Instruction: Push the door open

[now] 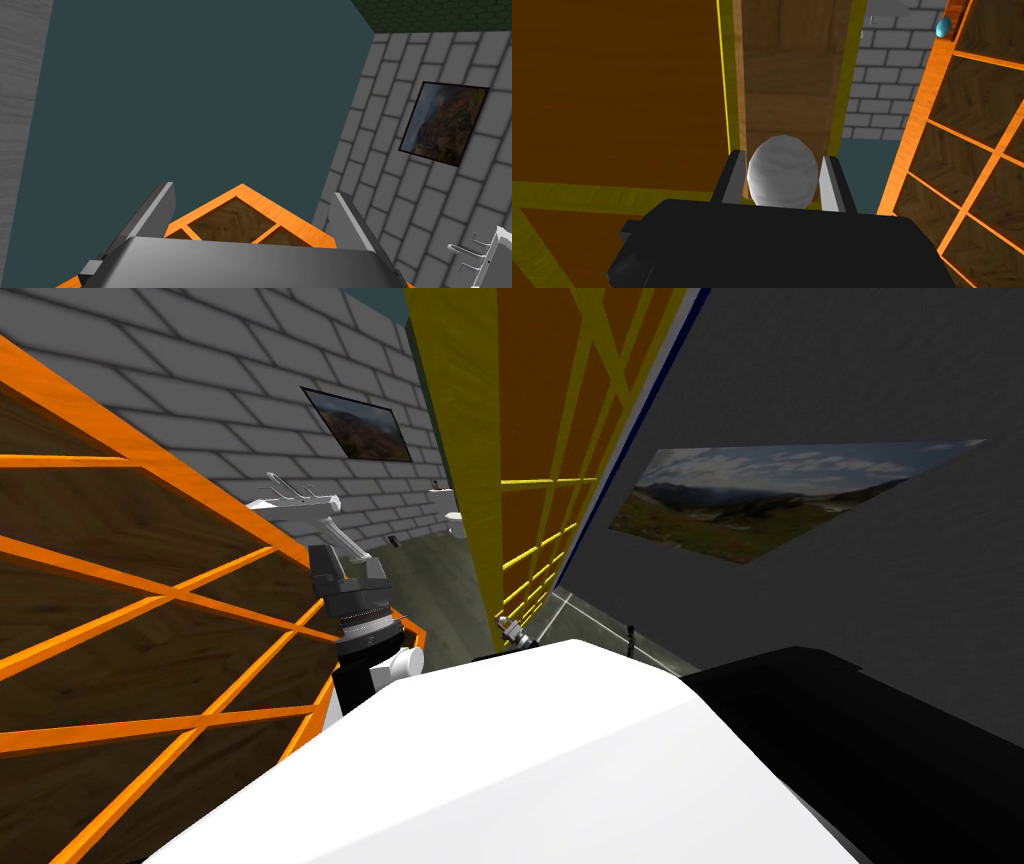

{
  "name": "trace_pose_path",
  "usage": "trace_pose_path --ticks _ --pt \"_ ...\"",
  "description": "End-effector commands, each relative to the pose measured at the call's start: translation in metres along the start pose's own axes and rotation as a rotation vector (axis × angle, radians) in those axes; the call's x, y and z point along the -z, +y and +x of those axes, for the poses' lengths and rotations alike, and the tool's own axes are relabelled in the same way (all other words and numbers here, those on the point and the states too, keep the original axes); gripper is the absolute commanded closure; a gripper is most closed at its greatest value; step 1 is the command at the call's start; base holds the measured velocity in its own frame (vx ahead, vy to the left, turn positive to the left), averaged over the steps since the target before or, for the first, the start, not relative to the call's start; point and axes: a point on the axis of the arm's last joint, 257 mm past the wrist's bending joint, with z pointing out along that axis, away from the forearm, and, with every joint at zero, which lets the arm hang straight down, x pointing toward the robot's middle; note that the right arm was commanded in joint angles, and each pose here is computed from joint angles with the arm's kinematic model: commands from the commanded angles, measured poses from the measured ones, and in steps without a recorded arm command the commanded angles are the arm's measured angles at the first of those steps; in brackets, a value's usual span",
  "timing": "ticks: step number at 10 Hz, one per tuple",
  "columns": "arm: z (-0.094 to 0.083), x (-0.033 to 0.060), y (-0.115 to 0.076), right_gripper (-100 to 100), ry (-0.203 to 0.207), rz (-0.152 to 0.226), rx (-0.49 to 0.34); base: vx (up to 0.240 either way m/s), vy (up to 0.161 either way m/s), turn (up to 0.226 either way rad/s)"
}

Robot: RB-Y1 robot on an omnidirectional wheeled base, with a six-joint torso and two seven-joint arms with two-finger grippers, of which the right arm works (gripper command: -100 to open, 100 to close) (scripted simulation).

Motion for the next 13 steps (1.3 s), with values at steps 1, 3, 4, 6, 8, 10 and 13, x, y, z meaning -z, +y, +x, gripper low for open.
trace_pose_path --ticks 1,3,4,6,8,10,13 --pt "-0.002 -0.0003 -0.003 100 -0.009 0.007 -0.037 0.02 0.019 0.032" --pt "-0.004 0.0004 -0.007 100 -0.018 0.017 -0.094 0.022 0.016 0.03" --pt "-0.005 0.0008 -0.009 100 -0.023 0.021 -0.123 0.031 0.02 0.037" --pt "-0.008 0.0015 -0.014 100 -0.036 0.033 -0.191 0.031 0.024 0.043" --pt "-0.009 0.0019 -0.017 100 -0.044 0.04 -0.233 0.037 0.022 0.038" --pt "-0.012 0.0029 -0.022 100 -0.06 0.052 -0.314 0.027 0.021 0.042" --pt "-0.016 0.0037 -0.029 100 -0.083 0.068 -0.413 0.036 0.018 0.04"
